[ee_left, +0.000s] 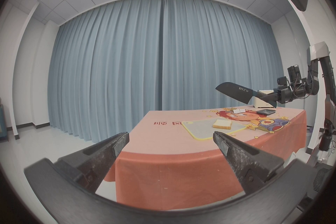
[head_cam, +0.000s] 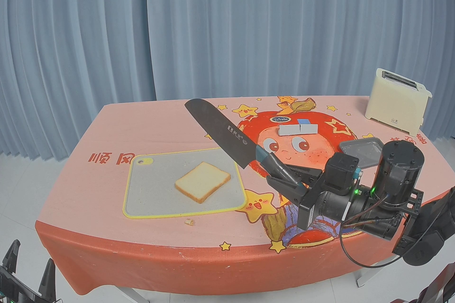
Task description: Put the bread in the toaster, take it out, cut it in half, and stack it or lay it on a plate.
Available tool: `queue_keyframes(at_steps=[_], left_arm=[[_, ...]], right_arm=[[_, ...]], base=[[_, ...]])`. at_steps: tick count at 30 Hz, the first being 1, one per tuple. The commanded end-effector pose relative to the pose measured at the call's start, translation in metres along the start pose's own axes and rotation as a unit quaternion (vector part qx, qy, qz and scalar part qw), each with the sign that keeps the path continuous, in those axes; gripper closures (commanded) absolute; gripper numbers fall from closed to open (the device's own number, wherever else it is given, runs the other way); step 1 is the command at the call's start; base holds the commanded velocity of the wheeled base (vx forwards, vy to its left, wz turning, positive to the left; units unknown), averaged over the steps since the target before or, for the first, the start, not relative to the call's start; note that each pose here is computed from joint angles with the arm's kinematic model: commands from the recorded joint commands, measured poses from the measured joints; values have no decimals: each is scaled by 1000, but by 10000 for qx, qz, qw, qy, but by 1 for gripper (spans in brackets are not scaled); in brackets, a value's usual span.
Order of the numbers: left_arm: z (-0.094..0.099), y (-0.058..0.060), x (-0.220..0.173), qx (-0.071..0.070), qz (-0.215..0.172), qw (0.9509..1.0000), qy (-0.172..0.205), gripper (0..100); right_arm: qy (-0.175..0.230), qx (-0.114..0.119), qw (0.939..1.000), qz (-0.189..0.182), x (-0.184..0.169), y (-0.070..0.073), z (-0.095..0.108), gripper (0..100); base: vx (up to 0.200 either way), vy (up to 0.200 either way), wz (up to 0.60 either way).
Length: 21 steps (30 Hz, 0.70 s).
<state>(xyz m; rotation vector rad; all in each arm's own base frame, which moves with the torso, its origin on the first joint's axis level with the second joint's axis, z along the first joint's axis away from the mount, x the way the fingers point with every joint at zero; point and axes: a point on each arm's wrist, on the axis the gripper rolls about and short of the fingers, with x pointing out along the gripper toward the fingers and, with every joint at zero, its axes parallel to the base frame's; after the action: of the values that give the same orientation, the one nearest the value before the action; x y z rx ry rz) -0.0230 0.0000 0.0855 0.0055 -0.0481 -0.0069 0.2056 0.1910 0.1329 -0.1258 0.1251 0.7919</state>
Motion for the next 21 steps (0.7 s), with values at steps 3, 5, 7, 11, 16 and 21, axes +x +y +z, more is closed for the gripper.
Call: queue_keyframes(at_steps=[3,5,7,11,16,21], left_arm=[[8,0,-1,159,3,9979,-634,0],[9,0,-1,160,4,9975,-687,0],[10,0,-1,167,5,9972,-733,0],[10,0,-1,160,-3,9972,-726,0],[10,0,-1,160,-3,9971,-741,0],[12,0,-1,169,-8,9963,-840,0]], right_arm=[[-24,-32,10000,-8,-1,0,1,100],[-9,-33,10000,1,-1,0,0,100],[-9,-33,10000,1,-1,0,0,100],[-4,-38,10000,40,-1,2,0,100],[-9,-49,10000,8,0,3,0,100],[5,-53,10000,24,-1,5,-1,100]], base=[[0,0,0],[0,0,0],[0,0,0],[0,0,0],[0,0,0],[0,0,0]])
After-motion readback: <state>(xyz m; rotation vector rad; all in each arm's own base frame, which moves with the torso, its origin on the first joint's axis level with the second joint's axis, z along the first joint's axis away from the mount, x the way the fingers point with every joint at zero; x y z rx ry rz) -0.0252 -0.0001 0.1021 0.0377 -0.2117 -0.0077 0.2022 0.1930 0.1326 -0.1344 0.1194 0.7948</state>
